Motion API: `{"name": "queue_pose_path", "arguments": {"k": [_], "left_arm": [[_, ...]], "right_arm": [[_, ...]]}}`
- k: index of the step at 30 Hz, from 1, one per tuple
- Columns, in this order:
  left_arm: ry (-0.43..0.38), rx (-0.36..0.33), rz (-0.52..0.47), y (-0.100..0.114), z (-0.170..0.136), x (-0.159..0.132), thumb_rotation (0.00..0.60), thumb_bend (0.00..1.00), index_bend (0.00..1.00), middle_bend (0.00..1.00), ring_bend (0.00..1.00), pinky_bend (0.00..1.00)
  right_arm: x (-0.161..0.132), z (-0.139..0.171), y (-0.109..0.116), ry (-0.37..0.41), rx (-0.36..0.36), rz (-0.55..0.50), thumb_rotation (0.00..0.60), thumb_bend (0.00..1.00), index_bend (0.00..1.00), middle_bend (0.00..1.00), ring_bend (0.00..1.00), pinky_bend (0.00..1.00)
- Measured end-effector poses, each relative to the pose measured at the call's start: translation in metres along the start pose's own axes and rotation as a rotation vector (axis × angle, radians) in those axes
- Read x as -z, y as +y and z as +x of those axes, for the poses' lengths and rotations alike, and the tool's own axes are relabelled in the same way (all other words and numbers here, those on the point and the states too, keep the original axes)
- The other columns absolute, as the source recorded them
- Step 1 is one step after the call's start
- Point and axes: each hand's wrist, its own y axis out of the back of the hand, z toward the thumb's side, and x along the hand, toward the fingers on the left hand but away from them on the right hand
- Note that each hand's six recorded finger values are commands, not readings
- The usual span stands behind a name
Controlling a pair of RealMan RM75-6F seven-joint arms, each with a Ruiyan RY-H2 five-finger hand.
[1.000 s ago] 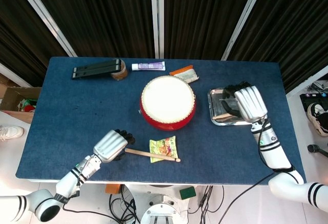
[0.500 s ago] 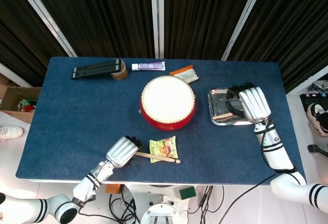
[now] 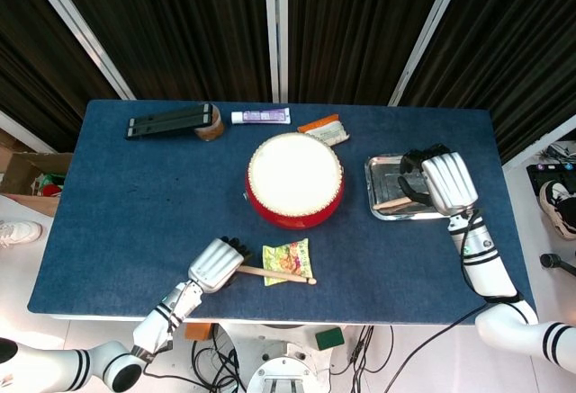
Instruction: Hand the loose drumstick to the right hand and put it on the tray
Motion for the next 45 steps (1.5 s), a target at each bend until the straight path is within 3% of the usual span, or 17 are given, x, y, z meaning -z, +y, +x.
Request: {"name": "queue_pose_path", "arguments": {"k": [13,19,28,40,45], "left_arm": [[0.005,-0.032,-0.065,0.003,-0.006,0.005,0.6,0.56,0.66,0.62,0.49,0.54],[-0.002,-0.067,-0.115,0.029,-0.021,0.018,0.6,0.58,0.69,0.65,0.52,0.56],[0.022,-0.157,-0.23,0.094,-0.047,0.046,0.6,0.58,0.71,0.67,0.53,0.57],[-0.007,-0.248,-0.575,0.152,-0.051,0.064,0.6,0.6,0.73,0.69,0.56,0.58],[-0.048,-0.282,-0.747,0.175,-0.051,0.068,0.6,0.61,0.73,0.69,0.56,0.58]], "right_arm": [[-0.001,0.003,-0.001,0.004,-0.003,0.004,0.6,0.33,0.6,0.59,0.59,0.47],[-0.007,0.004,0.0,0.03,-0.018,-0.006,0.6,0.33,0.64,0.59,0.59,0.47],[-0.036,0.008,0.01,0.109,-0.035,-0.086,0.6,0.33,0.65,0.59,0.59,0.47],[-0.096,0.011,0.026,0.231,-0.104,-0.31,0.6,0.32,0.65,0.59,0.59,0.48],[-0.11,0.007,0.025,0.251,-0.123,-0.321,0.6,0.25,0.6,0.54,0.52,0.48]]}}
